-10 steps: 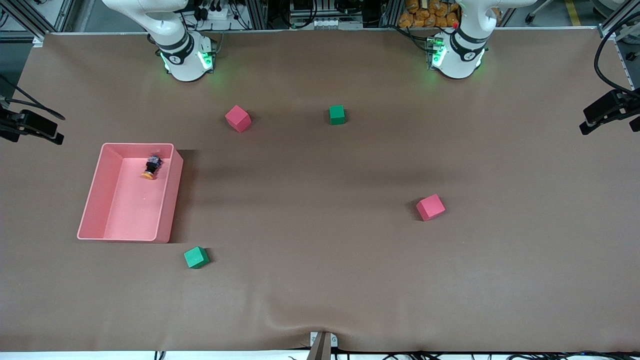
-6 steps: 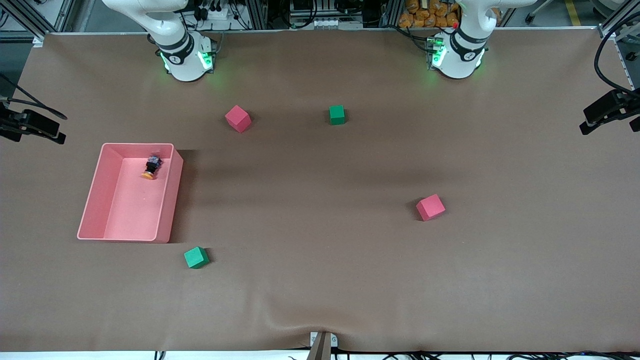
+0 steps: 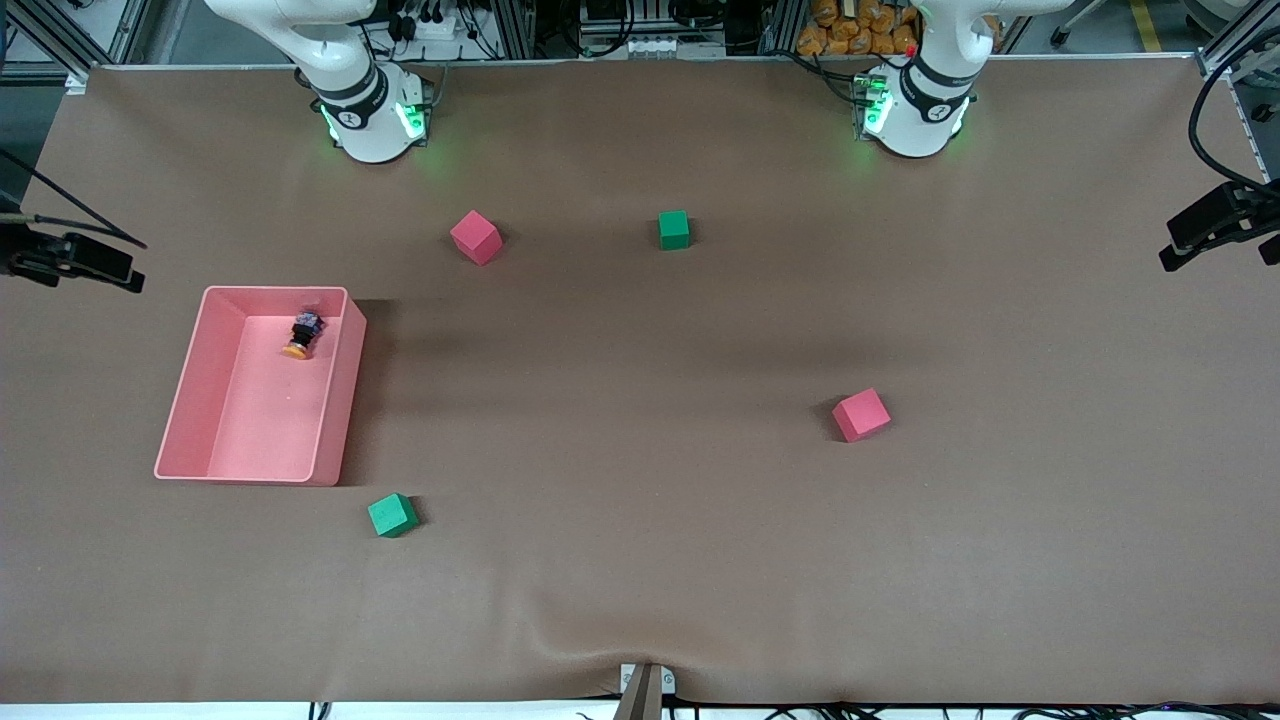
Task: Place and upright button with both arms
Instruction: 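Reach the right gripper toward the yellow button in the pink tray, then lower the right gripper and grasp the button's blue base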
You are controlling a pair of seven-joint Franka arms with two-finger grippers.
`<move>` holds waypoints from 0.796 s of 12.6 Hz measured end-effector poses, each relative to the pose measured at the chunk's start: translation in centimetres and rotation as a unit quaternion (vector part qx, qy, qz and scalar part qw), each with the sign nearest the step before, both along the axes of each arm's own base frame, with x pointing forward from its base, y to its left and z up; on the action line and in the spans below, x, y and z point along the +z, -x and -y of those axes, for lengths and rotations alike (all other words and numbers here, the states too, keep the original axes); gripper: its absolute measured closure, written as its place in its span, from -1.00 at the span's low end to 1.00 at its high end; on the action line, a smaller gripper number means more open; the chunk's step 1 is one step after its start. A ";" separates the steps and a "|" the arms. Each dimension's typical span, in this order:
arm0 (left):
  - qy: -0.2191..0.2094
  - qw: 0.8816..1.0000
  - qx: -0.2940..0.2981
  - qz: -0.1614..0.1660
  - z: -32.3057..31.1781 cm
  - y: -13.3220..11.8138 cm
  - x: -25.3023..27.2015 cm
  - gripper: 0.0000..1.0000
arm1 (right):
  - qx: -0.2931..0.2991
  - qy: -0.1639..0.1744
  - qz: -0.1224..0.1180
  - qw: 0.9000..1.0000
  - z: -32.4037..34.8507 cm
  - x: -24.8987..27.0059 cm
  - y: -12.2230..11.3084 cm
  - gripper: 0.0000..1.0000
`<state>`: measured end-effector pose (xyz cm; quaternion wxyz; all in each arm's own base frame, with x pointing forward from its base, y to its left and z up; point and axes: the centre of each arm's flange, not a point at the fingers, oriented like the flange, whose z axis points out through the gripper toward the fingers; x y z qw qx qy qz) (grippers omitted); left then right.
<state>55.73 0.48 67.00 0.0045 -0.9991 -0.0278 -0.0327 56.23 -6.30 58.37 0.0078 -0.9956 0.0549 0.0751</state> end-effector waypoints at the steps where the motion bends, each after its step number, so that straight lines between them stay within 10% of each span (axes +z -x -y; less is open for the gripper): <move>1: 0.000 1.000 0.000 0.000 0.0 0.0 0.0 -1.00 | -0.006 -0.002 -0.017 1.000 0.7 -1.8 0.2 -1.00; 10: 0.000 1.000 0.004 -0.004 -0.4 -0.2 -0.4 -1.00 | -0.011 -0.005 -0.046 0.999 0.8 -20.4 3.2 -1.00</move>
